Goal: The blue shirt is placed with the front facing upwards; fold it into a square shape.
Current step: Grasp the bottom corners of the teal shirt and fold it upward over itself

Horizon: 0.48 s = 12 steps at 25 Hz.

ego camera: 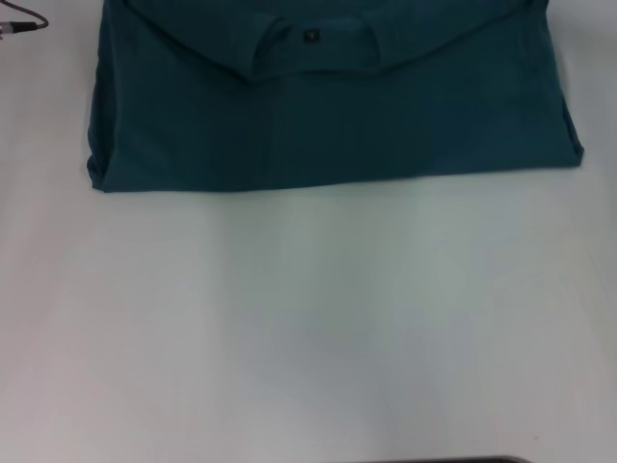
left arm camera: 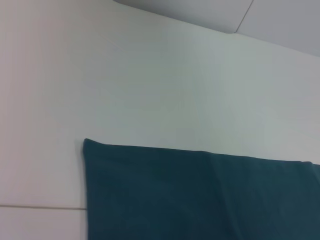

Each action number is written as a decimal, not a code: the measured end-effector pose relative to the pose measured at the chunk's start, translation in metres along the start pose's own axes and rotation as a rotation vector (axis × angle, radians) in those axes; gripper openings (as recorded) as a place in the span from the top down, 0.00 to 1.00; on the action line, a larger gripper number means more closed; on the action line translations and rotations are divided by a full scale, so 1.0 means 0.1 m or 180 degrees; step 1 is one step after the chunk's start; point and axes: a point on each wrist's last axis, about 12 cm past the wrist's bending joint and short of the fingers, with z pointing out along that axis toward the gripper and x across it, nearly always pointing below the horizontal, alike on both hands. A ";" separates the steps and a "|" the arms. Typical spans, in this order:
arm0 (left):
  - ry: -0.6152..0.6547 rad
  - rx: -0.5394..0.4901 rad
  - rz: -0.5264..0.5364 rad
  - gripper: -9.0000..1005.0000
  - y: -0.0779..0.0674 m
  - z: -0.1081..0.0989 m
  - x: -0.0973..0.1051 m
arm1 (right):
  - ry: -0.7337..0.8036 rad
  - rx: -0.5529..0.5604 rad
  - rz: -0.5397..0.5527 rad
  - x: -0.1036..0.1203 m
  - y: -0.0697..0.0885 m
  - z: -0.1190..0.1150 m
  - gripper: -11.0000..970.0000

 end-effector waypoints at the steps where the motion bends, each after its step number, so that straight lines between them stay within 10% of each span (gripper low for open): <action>1: 0.0002 -0.0003 0.0001 0.96 0.00 0.00 0.00 | 0.0001 -0.0006 -0.0015 0.00 0.02 0.01 0.95; 12: 0.0063 -0.0052 0.0108 0.96 -0.01 0.06 0.07 | 0.0066 0.0060 -0.0043 0.12 0.01 0.05 0.95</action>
